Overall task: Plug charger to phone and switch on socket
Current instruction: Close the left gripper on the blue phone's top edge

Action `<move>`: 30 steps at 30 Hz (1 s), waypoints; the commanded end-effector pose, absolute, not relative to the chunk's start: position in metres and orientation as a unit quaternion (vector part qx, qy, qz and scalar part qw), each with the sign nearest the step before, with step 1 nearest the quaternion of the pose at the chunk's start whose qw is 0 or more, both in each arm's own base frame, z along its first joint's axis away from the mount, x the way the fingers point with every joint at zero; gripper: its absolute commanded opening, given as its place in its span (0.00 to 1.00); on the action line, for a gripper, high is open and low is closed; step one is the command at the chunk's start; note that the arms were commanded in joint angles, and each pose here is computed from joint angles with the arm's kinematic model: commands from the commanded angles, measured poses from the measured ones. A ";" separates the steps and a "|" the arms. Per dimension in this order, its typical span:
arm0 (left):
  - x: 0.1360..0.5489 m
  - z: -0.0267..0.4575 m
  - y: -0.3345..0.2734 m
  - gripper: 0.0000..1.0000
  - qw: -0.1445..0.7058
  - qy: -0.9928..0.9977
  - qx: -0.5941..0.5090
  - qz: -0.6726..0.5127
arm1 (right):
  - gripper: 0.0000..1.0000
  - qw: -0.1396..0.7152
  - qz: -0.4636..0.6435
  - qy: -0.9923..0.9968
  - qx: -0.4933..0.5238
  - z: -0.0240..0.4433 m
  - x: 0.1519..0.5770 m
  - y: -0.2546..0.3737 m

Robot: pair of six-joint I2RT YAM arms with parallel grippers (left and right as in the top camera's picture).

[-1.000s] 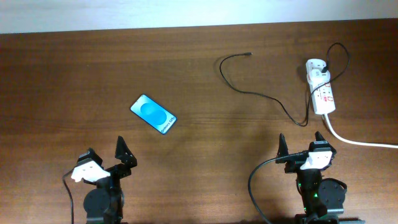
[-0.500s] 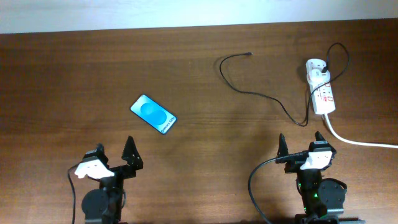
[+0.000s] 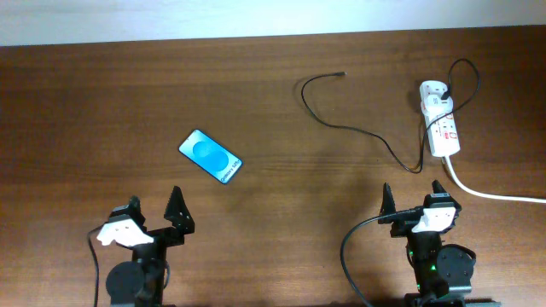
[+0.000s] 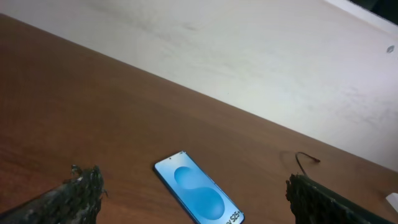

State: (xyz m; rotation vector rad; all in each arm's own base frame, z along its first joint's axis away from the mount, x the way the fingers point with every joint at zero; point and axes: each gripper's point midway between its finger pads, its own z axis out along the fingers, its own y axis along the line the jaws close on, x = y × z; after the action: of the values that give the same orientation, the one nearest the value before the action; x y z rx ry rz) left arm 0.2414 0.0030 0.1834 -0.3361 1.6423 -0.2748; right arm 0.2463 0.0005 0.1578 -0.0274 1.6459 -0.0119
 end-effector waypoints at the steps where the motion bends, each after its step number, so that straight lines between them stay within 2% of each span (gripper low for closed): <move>1: 0.238 0.207 0.000 0.99 0.676 0.712 -0.140 -0.131 | 0.99 0.679 -0.003 0.734 -0.011 0.156 0.246 0.001; 8: 0.244 0.225 0.000 0.99 0.664 0.722 -0.142 -0.128 | 0.99 0.679 -0.003 0.734 -0.011 0.156 0.246 0.001; 19: 0.304 0.242 -0.017 0.99 0.535 0.827 -0.114 -0.128 | 0.99 0.679 -0.003 0.734 -0.012 0.156 0.246 0.001; 25: 0.322 0.244 -0.029 0.99 0.502 0.850 -0.082 -0.141 | 0.99 0.679 -0.003 0.734 -0.011 0.156 0.246 0.001; 30: 0.324 0.251 -0.029 0.99 0.507 0.846 -0.080 -0.142 | 0.99 0.679 -0.003 0.734 -0.011 0.156 0.246 0.001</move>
State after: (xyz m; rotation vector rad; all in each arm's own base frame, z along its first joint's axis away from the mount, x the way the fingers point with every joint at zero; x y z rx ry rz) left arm 0.3214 -0.0247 0.2327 -0.2355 2.0747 -0.3298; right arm 0.2462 0.0007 0.1582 -0.0280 1.6440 -0.0114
